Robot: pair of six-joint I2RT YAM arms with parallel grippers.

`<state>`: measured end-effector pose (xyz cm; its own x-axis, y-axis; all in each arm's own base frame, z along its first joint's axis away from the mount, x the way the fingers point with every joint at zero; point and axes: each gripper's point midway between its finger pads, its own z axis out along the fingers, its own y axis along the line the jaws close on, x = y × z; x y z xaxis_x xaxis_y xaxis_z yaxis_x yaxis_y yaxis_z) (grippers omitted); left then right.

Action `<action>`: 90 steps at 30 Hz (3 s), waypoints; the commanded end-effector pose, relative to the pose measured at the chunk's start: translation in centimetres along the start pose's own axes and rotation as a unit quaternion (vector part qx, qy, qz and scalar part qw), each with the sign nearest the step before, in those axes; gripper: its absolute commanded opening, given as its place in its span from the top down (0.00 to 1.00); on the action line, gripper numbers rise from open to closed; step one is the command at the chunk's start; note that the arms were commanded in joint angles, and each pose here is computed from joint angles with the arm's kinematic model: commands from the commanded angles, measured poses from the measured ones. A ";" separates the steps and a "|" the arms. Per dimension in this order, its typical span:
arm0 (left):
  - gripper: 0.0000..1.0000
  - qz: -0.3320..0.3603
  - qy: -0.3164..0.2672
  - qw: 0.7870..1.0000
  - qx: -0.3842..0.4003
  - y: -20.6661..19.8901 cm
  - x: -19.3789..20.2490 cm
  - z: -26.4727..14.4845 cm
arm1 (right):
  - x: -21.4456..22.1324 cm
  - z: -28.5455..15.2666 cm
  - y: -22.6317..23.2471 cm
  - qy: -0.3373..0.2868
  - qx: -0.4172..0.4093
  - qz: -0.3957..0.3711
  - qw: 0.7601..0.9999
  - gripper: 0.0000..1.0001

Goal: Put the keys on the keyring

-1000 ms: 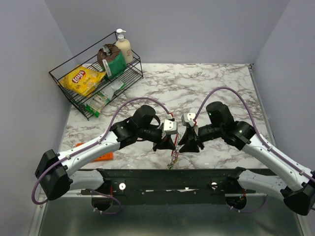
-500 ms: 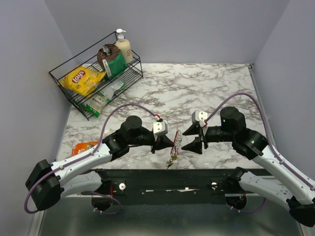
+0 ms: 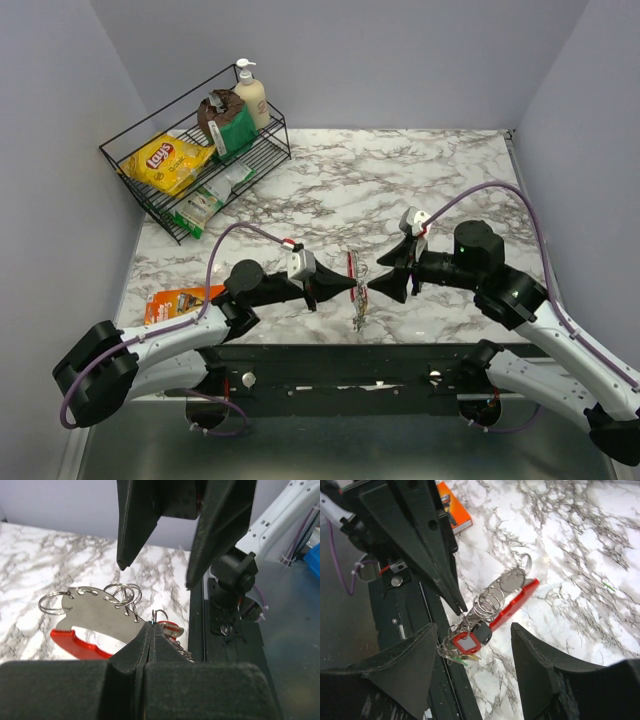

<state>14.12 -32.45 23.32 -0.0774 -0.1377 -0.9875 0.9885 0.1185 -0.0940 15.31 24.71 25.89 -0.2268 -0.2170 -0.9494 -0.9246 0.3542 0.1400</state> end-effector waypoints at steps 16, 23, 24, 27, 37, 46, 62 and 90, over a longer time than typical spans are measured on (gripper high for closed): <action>1.00 0.097 -0.200 0.975 -0.024 0.7 -6.6 -0.8 | -3.1 -0.2 1.6 -0.060 -0.069 0.068 0.994 0.40; 1.00 0.092 -0.213 0.972 -0.033 2.6 -7.3 -1.4 | -5.6 -0.4 -0.2 -0.108 -0.101 0.092 0.985 0.43; 1.00 0.091 -0.228 0.969 -0.029 2.6 -7.9 -1.8 | -5.7 -0.4 -0.7 -0.111 -0.096 0.095 0.985 0.43; 1.00 0.092 -0.233 0.967 -0.038 3.9 -8.3 -2.4 | -6.0 -0.2 -1.4 -0.112 -0.085 0.094 0.986 0.43; 1.00 0.127 -0.249 0.959 -0.044 5.4 -10.8 -2.4 | -6.3 1.3 -3.2 -0.100 -0.069 0.149 0.981 0.49; 1.00 0.137 -0.260 0.956 -0.013 4.6 -12.6 -1.8 | -6.2 2.0 -5.1 -0.102 -0.029 0.164 0.981 0.61; 1.00 0.141 -0.261 0.955 0.013 3.6 -13.3 -1.7 | -5.2 2.9 -5.8 -0.082 -0.027 0.177 0.980 0.67; 1.00 0.133 -0.255 0.957 0.037 3.2 -13.4 -0.9 | -3.2 3.3 -5.1 -0.054 -0.056 0.179 0.981 0.93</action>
<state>21.48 -31.16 28.23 -0.0465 -0.3657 -0.9296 0.9788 0.1693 -0.1155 21.99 26.62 27.29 -0.5174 0.0157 -0.8556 -0.8115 0.3084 0.4963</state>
